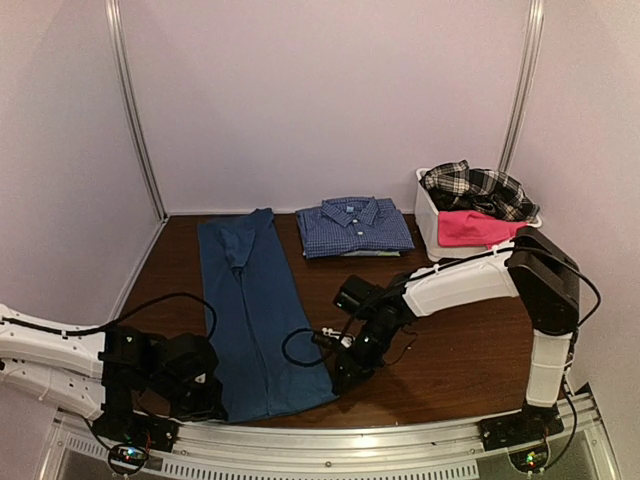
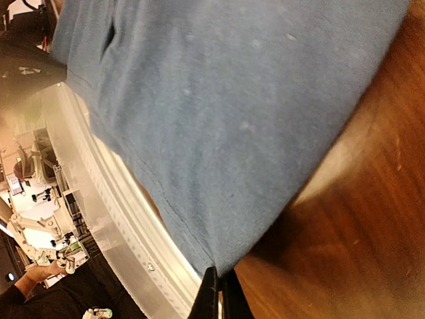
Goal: Fold and stack the mixed laundry pile
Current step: Pick up the rectangle-folded T-shirt from the center of the board.
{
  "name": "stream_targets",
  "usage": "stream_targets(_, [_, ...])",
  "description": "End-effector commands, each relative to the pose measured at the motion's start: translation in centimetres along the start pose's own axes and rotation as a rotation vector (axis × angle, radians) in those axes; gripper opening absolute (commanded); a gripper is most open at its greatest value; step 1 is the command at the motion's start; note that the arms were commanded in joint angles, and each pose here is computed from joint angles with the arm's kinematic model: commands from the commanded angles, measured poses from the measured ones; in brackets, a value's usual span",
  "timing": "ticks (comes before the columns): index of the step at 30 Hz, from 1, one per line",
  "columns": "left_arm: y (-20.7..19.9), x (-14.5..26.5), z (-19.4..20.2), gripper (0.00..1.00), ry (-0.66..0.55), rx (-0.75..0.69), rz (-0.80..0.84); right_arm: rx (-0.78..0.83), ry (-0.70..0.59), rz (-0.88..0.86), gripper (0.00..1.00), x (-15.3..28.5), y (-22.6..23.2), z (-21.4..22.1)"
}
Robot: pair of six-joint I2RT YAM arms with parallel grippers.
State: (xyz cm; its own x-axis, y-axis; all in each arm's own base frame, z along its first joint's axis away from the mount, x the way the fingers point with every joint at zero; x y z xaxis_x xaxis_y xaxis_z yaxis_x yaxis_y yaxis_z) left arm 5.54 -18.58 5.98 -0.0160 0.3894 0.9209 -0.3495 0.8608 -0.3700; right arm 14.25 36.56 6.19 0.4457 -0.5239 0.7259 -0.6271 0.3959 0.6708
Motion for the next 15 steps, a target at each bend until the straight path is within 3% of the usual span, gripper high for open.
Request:
stream_targets(1, [-1.2, 2.2, 0.6, 0.00, -0.018, 0.046, 0.049, 0.103, -0.023, -0.045, 0.00, 2.3, 3.3, 0.4])
stream_targets(8, [-2.7, 5.6, -2.1, 0.00, -0.139, 0.095, 0.176, 0.156, -0.139, -0.029, 0.00, 5.5, 4.4, -4.0])
stream_targets(15, [-5.6, 7.6, -8.1, 0.00, -0.237, 0.043, 0.182, 0.146, -0.233, -0.002, 0.00, 8.4, 2.1, -9.6])
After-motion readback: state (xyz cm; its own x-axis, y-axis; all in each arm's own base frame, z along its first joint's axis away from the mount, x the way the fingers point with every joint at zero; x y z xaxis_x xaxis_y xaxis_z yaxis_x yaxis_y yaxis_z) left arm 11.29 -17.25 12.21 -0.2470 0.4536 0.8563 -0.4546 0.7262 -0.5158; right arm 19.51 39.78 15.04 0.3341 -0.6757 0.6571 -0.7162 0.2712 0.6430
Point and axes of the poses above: each gripper's point midway between its finger pads, its own x axis back along the fingers, its own y axis along the line the jaws close on, z = x × y, the point moved 4 cm from there along x, back along the fingers, and after that the axes turned 14 degrees about x, right-handed, at the moved point
